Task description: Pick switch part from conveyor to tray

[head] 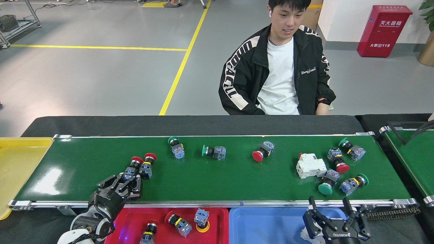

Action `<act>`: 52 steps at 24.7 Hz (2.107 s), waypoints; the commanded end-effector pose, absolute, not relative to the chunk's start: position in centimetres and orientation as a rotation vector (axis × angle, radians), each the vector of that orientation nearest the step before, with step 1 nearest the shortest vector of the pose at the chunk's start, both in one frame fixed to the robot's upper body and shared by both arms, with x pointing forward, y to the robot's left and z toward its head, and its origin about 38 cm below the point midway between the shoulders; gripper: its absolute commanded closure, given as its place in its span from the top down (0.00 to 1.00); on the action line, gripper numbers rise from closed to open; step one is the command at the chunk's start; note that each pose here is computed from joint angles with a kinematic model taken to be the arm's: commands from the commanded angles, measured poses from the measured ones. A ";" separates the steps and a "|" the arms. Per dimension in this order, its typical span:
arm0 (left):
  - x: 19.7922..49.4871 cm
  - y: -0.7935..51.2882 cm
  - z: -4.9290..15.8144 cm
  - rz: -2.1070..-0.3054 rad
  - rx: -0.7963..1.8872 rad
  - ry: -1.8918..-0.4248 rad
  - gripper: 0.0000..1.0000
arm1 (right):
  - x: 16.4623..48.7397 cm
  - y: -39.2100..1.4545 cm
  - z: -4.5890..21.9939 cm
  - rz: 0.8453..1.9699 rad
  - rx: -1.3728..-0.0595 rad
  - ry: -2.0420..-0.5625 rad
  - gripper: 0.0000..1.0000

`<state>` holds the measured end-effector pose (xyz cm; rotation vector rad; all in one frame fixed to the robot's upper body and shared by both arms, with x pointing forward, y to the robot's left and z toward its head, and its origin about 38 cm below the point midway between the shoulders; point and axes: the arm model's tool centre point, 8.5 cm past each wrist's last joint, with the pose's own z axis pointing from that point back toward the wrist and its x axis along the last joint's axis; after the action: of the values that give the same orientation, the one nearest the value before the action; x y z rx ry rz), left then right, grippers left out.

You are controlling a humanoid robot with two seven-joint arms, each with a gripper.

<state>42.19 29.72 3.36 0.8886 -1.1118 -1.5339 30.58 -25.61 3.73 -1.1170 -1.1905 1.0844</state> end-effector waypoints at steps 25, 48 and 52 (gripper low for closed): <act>26.3 27.6 3.8 -1.786 0.668 -1.412 1.00 | 39.1 -22.6 3.4 1.262 -0.899 -1.227 0.02; 39.1 38.5 5.0 -1.330 1.026 -1.035 0.99 | 27.3 -5.1 5.7 1.572 -0.478 -1.729 0.96; 41.3 39.2 5.1 -1.317 1.071 -0.997 0.99 | 30.1 -5.8 7.3 1.529 -0.565 -1.740 0.96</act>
<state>40.41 38.67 3.89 1.0153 -0.9910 -1.3355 29.15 -5.51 6.26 -0.5205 -1.7253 1.5727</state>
